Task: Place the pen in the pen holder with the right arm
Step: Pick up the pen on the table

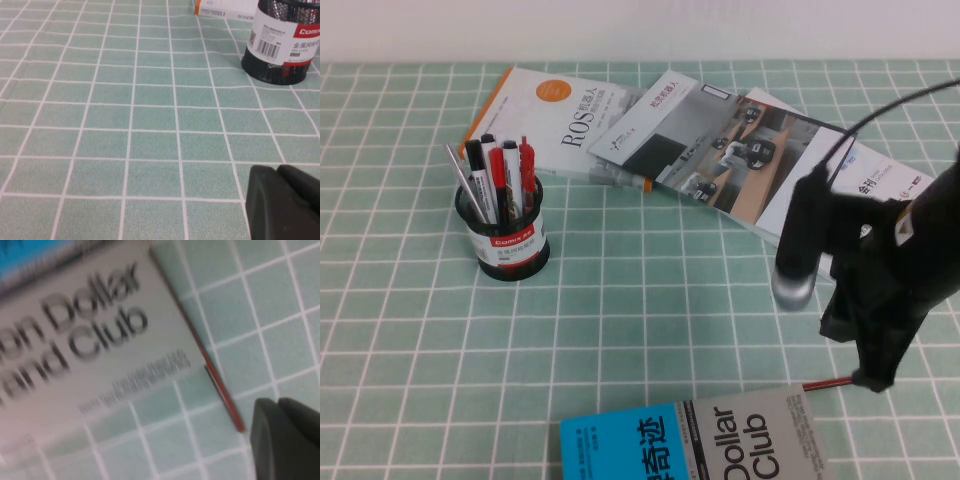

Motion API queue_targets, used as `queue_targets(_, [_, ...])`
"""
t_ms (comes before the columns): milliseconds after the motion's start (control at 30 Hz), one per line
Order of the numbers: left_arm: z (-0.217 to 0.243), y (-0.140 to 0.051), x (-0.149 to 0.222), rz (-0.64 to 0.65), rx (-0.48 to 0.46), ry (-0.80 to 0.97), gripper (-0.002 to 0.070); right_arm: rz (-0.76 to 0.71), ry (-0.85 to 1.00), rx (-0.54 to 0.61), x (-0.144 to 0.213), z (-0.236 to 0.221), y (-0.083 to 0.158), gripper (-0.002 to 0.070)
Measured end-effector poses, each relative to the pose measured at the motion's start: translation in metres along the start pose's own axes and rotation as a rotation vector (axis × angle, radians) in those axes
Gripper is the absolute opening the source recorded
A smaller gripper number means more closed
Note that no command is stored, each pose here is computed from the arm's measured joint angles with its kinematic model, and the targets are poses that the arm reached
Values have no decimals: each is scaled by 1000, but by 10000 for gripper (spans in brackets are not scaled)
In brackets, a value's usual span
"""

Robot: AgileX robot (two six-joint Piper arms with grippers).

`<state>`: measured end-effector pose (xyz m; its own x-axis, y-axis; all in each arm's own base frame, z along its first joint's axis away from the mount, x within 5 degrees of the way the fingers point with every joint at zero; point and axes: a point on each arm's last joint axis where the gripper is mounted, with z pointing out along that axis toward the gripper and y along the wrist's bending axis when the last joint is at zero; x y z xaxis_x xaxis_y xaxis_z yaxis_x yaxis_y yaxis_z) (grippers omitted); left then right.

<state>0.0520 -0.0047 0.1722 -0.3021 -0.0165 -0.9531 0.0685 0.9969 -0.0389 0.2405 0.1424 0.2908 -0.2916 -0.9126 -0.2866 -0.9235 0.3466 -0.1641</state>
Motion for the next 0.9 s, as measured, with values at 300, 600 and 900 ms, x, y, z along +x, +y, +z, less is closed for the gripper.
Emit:
queue_targets(300, [0, 0, 0, 0, 0, 0, -6, -223, 90, 47, -3, 8, 0, -8])
queue_targets(600, [0, 0, 0, 0, 0, 0, -6, -255, 125, -6, -9, 40, -5, 288])
queue_targets(900, [0, 0, 0, 0, 0, 0, -6, -270, 208, -75, -5, 81, -15, 268])
